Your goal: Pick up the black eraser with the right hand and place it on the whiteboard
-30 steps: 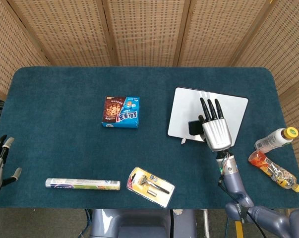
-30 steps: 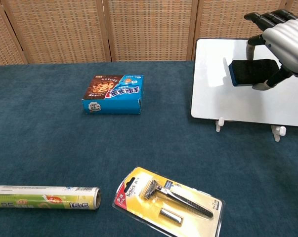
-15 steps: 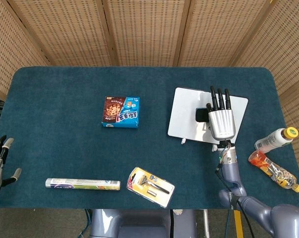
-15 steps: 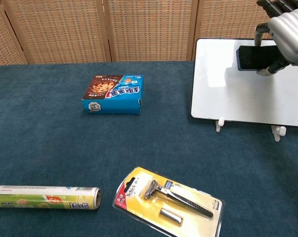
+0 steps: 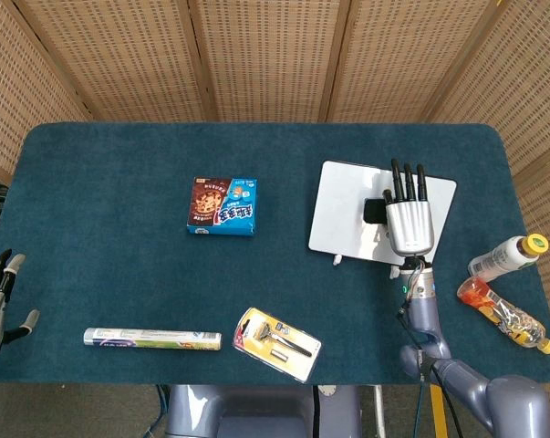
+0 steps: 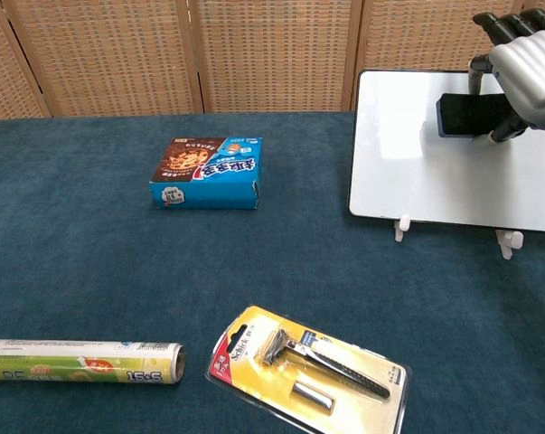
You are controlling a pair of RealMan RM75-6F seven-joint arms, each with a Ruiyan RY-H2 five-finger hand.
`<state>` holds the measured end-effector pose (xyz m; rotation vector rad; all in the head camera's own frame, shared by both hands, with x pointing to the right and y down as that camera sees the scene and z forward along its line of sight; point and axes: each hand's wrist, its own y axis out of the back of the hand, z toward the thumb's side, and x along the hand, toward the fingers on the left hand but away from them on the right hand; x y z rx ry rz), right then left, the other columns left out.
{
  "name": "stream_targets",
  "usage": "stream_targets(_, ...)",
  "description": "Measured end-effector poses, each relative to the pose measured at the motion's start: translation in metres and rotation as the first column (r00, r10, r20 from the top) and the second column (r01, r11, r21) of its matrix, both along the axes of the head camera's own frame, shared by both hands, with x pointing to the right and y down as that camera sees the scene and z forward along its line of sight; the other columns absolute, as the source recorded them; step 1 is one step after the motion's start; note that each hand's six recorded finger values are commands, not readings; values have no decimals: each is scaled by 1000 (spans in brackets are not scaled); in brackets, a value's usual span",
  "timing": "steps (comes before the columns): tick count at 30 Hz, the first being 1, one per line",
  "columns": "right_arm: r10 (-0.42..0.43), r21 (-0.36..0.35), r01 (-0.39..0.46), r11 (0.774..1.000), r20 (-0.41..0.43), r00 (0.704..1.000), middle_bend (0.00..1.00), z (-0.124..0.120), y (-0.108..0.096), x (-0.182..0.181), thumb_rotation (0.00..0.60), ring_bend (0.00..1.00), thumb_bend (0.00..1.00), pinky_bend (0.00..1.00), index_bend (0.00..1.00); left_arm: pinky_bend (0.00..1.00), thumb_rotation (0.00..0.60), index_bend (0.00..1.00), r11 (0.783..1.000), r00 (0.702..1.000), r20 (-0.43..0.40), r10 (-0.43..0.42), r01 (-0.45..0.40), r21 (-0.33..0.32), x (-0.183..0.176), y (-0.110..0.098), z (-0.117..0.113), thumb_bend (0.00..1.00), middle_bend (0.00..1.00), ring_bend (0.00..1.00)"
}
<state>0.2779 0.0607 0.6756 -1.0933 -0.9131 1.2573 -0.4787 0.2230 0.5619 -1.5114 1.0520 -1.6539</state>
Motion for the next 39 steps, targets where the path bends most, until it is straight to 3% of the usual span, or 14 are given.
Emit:
stream_targets(24,55,-52,-54,997,2,999,1,16,-4,10,600,0,105,0,513,0,600,0,1000,1000,-1,-5,5,-5,0,1,0,313,0,0)
stream_targets(39,99,-97,-96,991,27,995,0,20,7,23,600,0,75,0,241,0,600,0,1000,1000,-1,-2,2,-4,0,1,0,313,0,0)
